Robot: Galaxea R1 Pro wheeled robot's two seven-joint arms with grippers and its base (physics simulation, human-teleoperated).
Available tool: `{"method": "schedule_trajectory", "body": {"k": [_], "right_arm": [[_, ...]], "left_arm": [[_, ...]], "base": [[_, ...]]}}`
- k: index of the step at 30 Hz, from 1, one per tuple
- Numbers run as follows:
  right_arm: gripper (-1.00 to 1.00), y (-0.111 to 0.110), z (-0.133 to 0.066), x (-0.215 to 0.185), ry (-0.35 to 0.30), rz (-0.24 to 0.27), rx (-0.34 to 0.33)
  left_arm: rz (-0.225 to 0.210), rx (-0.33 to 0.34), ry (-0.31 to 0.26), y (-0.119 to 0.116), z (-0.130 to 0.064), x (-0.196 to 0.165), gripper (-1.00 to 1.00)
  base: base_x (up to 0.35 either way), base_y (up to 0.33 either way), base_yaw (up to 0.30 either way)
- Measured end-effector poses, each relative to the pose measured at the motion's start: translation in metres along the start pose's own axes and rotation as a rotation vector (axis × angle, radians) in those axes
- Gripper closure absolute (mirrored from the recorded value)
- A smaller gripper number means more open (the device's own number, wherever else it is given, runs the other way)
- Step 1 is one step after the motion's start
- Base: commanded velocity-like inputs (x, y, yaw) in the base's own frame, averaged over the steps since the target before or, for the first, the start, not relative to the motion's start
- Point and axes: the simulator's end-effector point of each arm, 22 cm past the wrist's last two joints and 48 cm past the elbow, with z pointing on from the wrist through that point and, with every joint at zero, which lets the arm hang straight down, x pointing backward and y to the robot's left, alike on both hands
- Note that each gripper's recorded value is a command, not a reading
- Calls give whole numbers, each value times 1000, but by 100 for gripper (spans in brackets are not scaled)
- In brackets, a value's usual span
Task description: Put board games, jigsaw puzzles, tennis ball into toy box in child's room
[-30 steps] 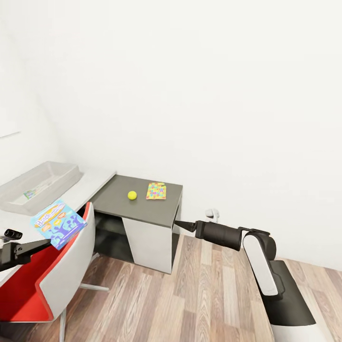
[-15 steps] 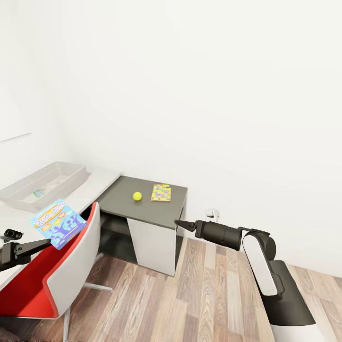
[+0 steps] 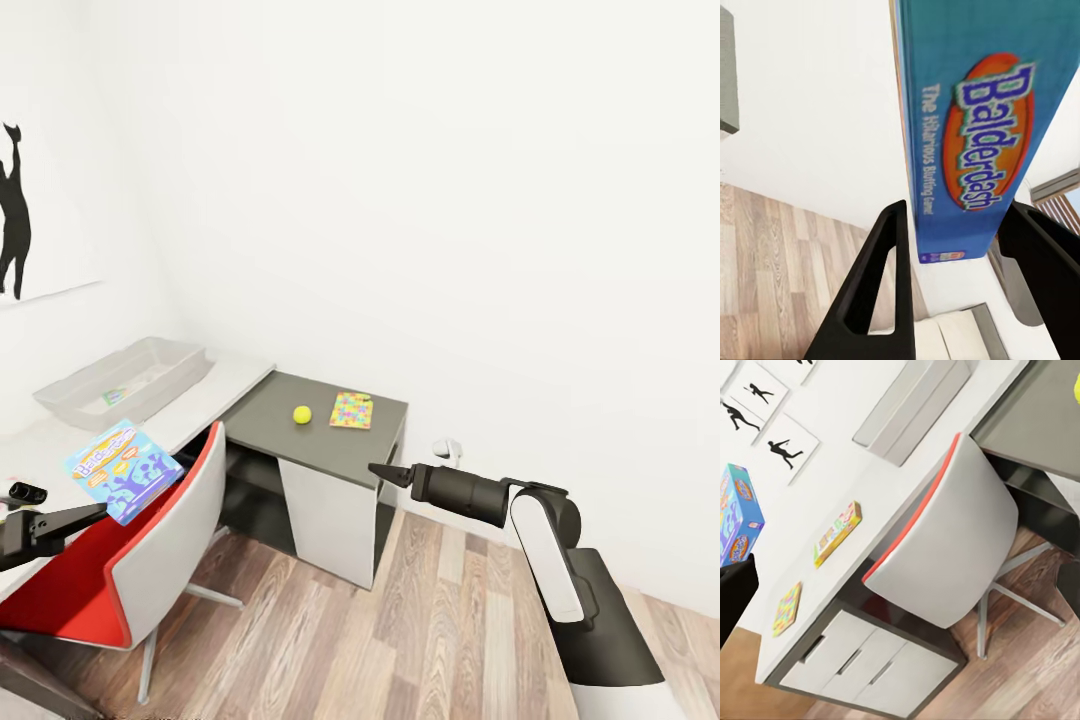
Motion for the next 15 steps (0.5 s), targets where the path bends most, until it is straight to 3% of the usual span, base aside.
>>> {"method": "schedule_trajectory", "body": {"k": [8, 15], "right_arm": [[-100, 5, -2, -3, -6, -10, -2], [-100, 9, -4, -5, -10, -18, -3]], "left_arm": [[10, 4, -3, -5, -1, -1, 100], [18, 8, -5, -9, -2, -2, 100]], "base": [[26, -8, 191], [261, -1, 200]]}}
